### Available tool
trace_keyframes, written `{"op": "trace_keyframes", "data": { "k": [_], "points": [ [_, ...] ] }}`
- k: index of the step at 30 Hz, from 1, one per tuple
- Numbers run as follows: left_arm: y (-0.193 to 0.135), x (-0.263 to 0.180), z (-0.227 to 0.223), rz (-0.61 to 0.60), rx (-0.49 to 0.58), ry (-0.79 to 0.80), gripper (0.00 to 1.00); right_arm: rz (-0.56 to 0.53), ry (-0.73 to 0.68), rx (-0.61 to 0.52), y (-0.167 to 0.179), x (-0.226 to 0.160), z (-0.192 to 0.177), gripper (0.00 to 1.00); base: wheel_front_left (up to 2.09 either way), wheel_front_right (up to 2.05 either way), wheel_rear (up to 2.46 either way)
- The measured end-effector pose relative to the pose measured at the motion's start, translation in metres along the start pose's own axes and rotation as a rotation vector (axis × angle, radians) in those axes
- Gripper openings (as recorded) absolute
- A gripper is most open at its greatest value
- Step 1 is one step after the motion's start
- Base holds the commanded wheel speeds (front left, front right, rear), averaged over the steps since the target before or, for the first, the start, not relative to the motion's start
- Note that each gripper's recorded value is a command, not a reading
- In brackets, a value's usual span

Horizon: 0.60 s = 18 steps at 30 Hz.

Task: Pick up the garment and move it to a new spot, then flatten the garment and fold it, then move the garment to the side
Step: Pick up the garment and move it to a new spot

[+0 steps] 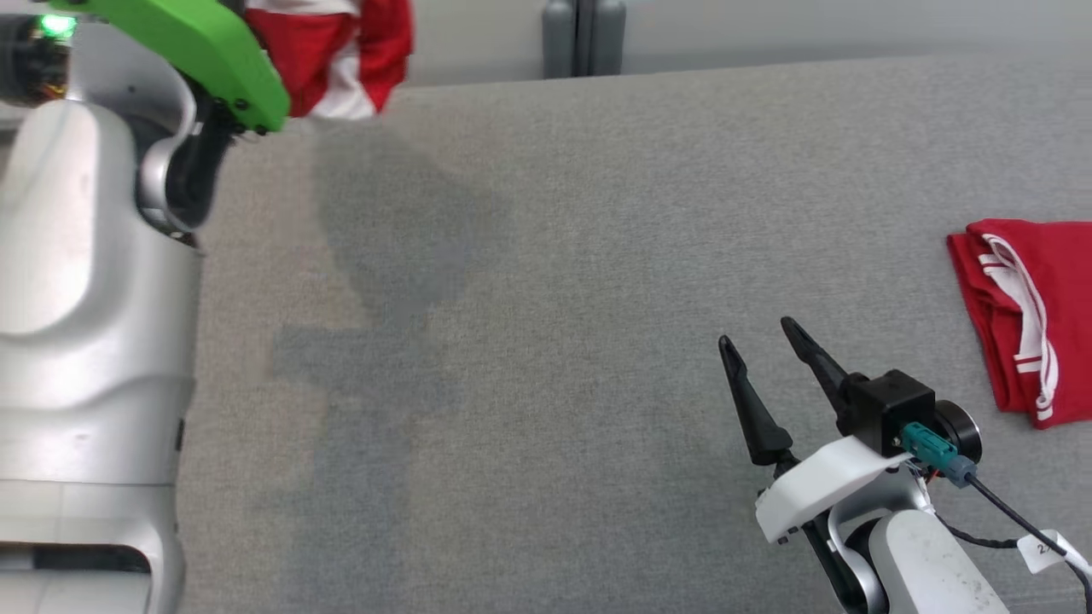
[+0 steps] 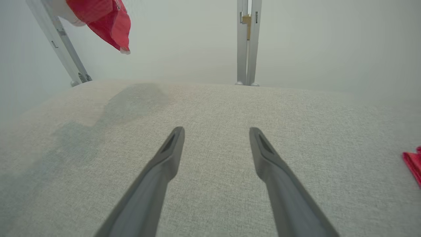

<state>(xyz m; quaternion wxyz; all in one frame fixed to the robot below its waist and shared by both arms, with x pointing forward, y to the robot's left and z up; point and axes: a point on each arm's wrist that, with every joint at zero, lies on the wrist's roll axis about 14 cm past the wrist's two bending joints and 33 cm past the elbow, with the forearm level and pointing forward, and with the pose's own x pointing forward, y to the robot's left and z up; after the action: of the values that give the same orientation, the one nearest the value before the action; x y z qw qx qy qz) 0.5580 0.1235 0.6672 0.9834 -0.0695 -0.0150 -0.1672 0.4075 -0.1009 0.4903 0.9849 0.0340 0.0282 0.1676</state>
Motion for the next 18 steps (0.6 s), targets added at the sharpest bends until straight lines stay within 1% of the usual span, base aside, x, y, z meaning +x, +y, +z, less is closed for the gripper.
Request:
{"op": "trace_keyframes", "data": {
  "k": [1,3,8,10,13,16,18],
  "points": [
    [-0.019,0.001,0.004,-0.042,0.002,-0.014,0.0,-0.011,-0.004,0.0,-0.002,-0.005,0.002,1.0,0.0,0.0,0.0],
    [-0.057,0.002,0.005,-0.123,-0.036,-0.03,0.0,-0.044,-0.012,-0.001,-0.009,-0.015,0.005,1.0,0.0,0.0,0.0],
    [-0.134,0.004,-0.014,-0.289,-0.057,0.013,0.0,-0.114,-0.045,-0.012,-0.026,-0.035,0.017,1.0,0.0,0.0,0.0],
    [-0.16,0.003,-0.03,-0.349,-0.064,0.054,0.0,-0.144,-0.053,-0.016,-0.034,-0.043,0.02,1.0,0.0,0.0,0.0],
    [-0.198,0.001,-0.068,-0.435,-0.063,0.146,0.0,-0.198,-0.062,-0.019,-0.048,-0.055,0.023,1.0,0.0,0.0,0.0],
    [-0.22,-0.004,-0.115,-0.481,-0.08,0.255,0.0,-0.245,-0.058,-0.021,-0.06,-0.065,0.021,1.0,0.0,0.0,0.0],
    [-0.225,-0.007,-0.143,-0.478,-0.099,0.317,0.0,-0.268,-0.058,-0.02,-0.067,-0.07,0.02,1.0,0.0,0.0,0.0]
  ]
}}
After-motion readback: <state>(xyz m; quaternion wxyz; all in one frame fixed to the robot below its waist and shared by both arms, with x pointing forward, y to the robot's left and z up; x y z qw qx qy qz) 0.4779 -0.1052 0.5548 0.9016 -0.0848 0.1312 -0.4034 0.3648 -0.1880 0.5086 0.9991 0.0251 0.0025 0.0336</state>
